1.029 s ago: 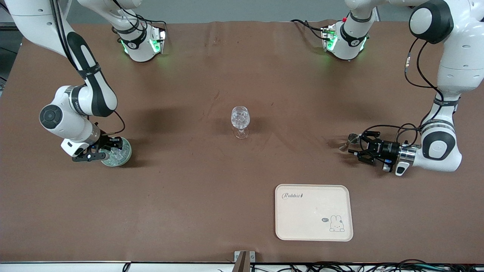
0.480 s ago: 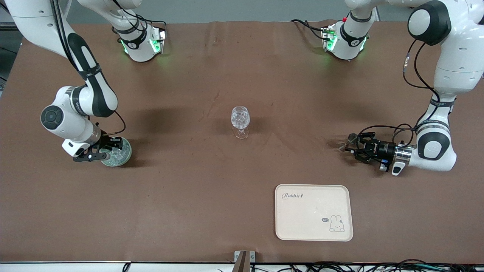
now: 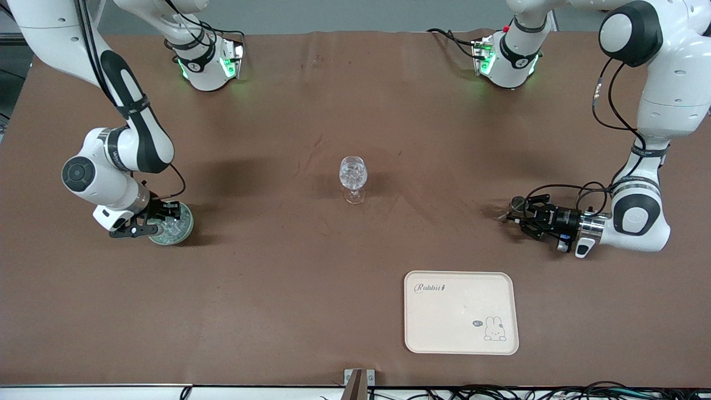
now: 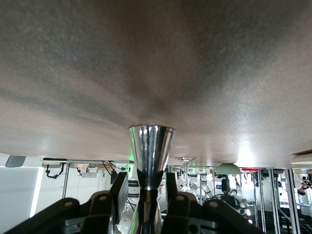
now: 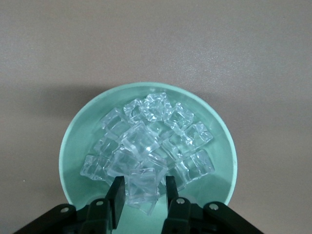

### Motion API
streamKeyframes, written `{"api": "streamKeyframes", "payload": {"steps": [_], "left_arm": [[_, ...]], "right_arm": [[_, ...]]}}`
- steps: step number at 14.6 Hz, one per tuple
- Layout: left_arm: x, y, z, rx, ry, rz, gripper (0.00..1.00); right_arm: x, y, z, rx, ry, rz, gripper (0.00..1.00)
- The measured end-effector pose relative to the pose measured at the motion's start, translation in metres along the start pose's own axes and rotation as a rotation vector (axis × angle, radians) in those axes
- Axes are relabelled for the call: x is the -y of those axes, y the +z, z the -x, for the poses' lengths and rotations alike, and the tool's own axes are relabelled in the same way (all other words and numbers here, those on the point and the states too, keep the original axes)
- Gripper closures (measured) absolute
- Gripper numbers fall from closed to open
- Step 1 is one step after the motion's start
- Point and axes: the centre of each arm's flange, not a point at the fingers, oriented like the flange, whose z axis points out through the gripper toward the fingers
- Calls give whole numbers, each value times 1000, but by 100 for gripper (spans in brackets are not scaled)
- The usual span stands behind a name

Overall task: Pour wine and add ice with both arms
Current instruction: 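Grasp ice with the right gripper while the left gripper grasps the jigger, then lift the ice cube with the right gripper while the left gripper lifts the jigger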

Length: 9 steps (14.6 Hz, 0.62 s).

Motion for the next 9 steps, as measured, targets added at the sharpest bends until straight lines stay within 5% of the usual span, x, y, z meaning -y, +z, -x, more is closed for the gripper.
{"api": "streamKeyframes", "payload": {"steps": [9], "left_arm": [[-1,1,1,2,1,1,72]], "right_arm": [[0,2,-2,-15,-1,2,65]]}}
